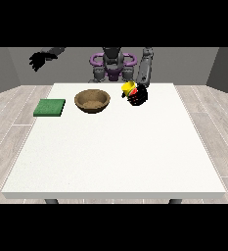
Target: Pick the cup and pour the ball into the bowl, then pick the bowl and place it on the pad
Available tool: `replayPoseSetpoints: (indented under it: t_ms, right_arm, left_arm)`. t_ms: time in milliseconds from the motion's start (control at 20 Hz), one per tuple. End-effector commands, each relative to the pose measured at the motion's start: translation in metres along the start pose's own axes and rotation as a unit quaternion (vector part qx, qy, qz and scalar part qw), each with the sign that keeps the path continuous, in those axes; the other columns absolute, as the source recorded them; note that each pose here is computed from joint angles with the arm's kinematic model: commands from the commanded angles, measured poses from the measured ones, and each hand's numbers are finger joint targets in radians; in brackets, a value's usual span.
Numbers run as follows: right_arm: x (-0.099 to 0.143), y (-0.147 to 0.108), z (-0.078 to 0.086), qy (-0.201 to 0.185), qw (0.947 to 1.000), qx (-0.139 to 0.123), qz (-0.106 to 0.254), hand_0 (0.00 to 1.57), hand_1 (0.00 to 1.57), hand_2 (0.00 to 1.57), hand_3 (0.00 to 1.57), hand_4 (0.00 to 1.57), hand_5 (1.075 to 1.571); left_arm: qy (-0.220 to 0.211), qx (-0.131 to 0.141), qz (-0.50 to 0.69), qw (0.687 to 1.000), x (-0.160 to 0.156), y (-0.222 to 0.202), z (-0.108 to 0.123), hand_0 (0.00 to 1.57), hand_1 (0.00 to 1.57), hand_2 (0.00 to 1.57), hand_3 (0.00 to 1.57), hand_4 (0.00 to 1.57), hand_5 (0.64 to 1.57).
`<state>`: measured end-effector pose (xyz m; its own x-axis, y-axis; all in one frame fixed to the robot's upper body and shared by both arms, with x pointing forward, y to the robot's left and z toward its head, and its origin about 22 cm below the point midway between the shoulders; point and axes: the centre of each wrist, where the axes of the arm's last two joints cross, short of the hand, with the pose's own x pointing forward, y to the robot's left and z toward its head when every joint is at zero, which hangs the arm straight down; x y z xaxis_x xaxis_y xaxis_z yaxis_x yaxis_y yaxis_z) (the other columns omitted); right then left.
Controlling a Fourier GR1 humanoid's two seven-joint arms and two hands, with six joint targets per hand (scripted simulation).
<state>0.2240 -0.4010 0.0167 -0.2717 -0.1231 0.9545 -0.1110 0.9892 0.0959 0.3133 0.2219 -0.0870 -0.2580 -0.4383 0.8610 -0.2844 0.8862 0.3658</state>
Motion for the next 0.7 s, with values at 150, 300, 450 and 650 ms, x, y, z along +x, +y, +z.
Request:
replayPoseSetpoints:
  t_ms: [150,300,450,650]
  right_arm:
    - [0.003,-0.002,-0.016,0.070,0.9974,-0.017,0.003,0.00,0.00,0.00,0.00,0.49,1.571]
    - [0.008,0.002,-0.033,0.075,0.9968,-0.024,0.014,0.00,0.00,0.00,0.00,0.57,1.569]
    - [0.003,-0.003,-0.034,0.095,0.9947,-0.034,0.016,0.00,0.00,0.00,0.00,0.60,1.567]
    - [-0.017,-0.016,-0.012,0.118,0.9908,-0.061,0.024,0.00,0.00,0.00,0.00,0.64,1.565]
  left_arm:
    - [-0.010,-0.029,-0.165,0.986,0.028,-0.016,-0.040,1.32,1.32,1.57,1.57,1.23,1.552]
    - [-0.030,-0.052,-0.251,0.966,0.037,-0.022,-0.056,1.32,1.32,1.57,1.57,1.24,1.553]
    - [-0.034,-0.089,-0.325,0.941,0.042,-0.034,-0.062,1.31,1.31,1.57,1.57,1.20,1.559]
    - [-0.052,-0.133,-0.363,0.921,0.077,-0.088,-0.057,1.31,1.31,1.57,1.57,1.20,1.559]
